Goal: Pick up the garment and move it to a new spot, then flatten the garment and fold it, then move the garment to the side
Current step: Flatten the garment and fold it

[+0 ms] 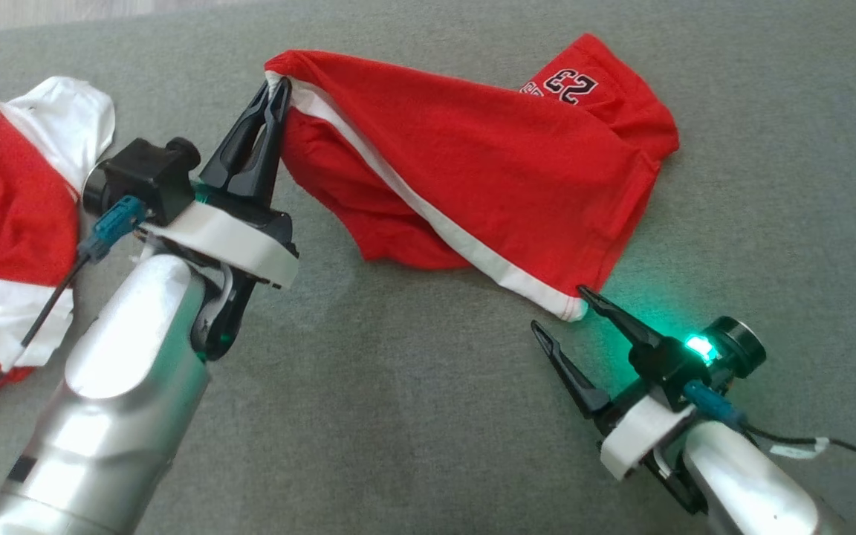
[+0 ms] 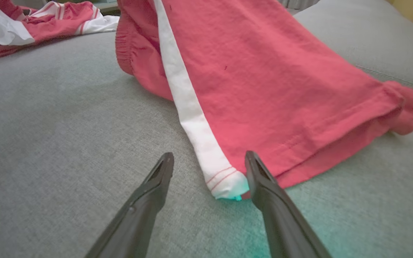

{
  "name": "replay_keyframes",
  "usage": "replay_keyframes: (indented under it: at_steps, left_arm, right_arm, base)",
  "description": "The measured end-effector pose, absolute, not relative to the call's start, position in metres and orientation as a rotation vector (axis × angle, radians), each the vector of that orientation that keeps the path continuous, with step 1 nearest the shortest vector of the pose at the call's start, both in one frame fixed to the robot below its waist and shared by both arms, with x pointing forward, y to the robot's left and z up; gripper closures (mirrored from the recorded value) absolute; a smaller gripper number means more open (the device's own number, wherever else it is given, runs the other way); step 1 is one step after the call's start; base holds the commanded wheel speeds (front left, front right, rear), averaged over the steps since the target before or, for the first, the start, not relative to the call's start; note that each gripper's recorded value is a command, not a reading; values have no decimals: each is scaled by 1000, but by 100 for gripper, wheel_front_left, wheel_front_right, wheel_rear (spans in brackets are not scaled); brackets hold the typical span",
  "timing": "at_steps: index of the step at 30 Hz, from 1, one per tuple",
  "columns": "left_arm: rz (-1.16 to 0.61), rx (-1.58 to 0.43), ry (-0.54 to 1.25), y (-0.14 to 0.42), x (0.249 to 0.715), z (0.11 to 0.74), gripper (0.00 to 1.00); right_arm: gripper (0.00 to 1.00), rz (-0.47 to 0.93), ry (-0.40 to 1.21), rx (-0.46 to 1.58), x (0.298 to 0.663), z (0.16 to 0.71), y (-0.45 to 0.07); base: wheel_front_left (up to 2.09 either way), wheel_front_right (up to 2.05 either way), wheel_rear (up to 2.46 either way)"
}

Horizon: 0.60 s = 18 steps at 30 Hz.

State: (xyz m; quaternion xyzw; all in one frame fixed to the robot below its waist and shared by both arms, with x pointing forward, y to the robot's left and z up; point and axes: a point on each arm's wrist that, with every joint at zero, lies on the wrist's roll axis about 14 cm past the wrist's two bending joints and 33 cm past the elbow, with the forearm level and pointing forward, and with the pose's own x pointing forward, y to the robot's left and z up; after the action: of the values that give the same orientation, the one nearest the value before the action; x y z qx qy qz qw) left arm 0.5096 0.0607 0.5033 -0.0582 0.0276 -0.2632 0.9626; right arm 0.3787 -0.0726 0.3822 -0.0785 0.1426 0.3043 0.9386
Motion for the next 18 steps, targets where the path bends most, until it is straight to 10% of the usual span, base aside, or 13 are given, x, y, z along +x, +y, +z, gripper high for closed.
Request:
replay_keyframes:
  at_steps: [4, 7, 8, 18]
  left_arm:
    - [-525, -115, 62, 64, 510, 501, 100]
    - [-520, -113, 64, 66, 509, 500, 100]
    - [-518, -115, 62, 67, 509, 500, 100]
    - [-554, -95, 3, 58, 523, 517, 100]
  right_arm:
    - [5, 629, 346, -179, 377, 365, -75]
    - [93, 625, 349, -176, 379, 364, -75]
    - [100, 619, 349, -170, 380, 364, -76]
    - [100, 417, 76, -138, 441, 445, -119]
  base:
    - [0, 0, 0]
    - [0, 0, 0]
    - [0, 0, 0]
    - [0, 0, 0]
